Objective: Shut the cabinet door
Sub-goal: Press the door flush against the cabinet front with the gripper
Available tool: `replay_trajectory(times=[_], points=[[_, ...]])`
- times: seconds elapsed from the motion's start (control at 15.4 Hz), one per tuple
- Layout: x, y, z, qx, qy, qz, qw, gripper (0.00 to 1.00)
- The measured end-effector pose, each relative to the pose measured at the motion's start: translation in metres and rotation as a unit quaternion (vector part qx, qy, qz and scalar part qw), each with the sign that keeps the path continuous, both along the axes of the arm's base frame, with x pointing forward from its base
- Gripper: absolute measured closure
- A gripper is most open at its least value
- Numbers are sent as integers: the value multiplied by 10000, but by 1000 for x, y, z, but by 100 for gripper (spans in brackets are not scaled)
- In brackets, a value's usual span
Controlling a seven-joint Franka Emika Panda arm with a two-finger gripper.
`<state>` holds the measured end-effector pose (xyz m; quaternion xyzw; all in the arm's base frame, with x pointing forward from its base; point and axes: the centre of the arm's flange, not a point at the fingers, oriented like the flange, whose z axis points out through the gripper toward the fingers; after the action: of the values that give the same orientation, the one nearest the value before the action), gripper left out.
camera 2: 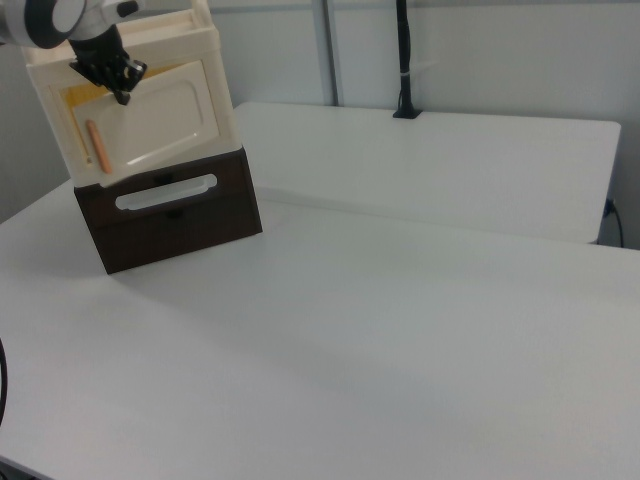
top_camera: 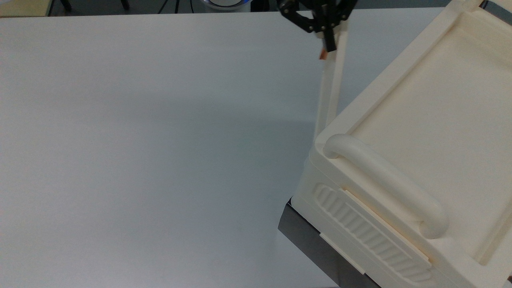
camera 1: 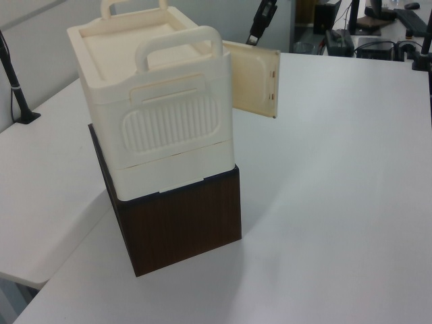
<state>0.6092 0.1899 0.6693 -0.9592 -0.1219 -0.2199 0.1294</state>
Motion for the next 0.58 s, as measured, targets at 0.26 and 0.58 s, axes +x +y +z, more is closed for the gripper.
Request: replay_trajectory(times=[0.26,0.58], points=[[8,38,-3,279,-533,99,9981,99],[14,29,-18,177,-374,95,9991,99]])
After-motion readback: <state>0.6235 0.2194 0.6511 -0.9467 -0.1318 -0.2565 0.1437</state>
